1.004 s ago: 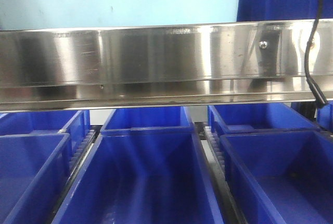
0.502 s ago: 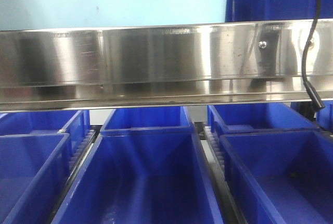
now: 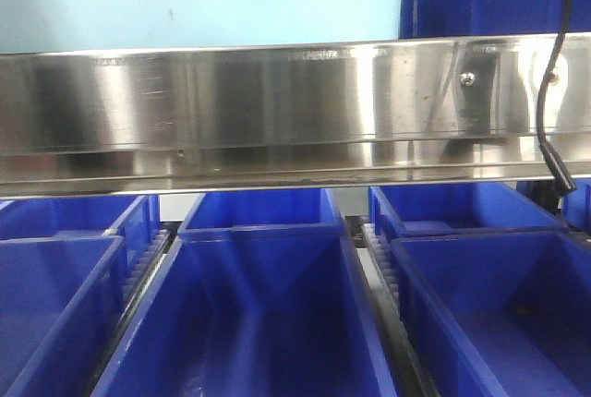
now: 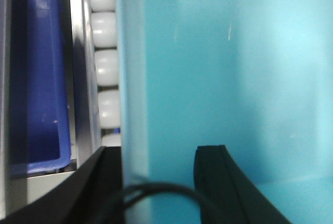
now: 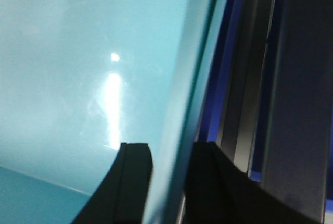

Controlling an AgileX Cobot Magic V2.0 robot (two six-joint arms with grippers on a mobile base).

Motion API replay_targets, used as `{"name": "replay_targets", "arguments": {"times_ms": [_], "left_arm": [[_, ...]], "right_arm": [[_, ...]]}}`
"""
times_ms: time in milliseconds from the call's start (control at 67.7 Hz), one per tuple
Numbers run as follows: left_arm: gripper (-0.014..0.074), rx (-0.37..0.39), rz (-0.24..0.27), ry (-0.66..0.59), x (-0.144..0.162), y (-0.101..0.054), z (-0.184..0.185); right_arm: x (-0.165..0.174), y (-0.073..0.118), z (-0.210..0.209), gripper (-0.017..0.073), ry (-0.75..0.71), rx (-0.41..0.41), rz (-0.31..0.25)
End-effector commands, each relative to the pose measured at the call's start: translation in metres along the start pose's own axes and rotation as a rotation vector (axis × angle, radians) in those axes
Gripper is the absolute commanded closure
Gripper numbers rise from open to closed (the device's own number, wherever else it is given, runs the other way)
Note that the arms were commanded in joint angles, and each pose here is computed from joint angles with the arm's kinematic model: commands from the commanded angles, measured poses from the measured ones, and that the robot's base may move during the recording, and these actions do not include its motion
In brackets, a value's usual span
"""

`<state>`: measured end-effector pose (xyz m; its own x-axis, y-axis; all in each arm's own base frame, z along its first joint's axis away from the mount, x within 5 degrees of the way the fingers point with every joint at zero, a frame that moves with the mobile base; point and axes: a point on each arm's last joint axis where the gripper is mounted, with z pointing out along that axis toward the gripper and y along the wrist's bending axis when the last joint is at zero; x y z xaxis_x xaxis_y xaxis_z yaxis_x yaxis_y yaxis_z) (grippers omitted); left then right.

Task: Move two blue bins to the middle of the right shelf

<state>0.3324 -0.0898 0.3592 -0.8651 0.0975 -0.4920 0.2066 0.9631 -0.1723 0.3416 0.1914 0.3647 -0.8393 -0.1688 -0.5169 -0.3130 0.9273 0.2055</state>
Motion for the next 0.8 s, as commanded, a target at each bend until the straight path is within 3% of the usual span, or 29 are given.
{"name": "replay_targets", "arguments": {"times_ms": [0,354,650,782], "left_arm": [[0.0704,0.031,0.024,-0.080,0.002,-0.006,-0.028],[0.0704,0.112,0.016,-0.363,0.002,-0.020,-0.095],[0.0704,0.149,0.051,-0.580,-0.010,-0.031,-0.162],[0.0704,0.161,0.056,-0.624,-0.013,-0.034,-0.175]], "right_arm": [[-0.004,0.001,-0.020,0.0715,-0.085,-0.006,-0.006],[-0.023,0.010,-0.084,0.0715,-0.326,-0.050,-0.027],[-0.039,0.020,-0.151,0.0715,-0.528,-0.096,-0.063],[-0.041,0.023,-0.169,0.0715,-0.578,-0.108,-0.068]]}}
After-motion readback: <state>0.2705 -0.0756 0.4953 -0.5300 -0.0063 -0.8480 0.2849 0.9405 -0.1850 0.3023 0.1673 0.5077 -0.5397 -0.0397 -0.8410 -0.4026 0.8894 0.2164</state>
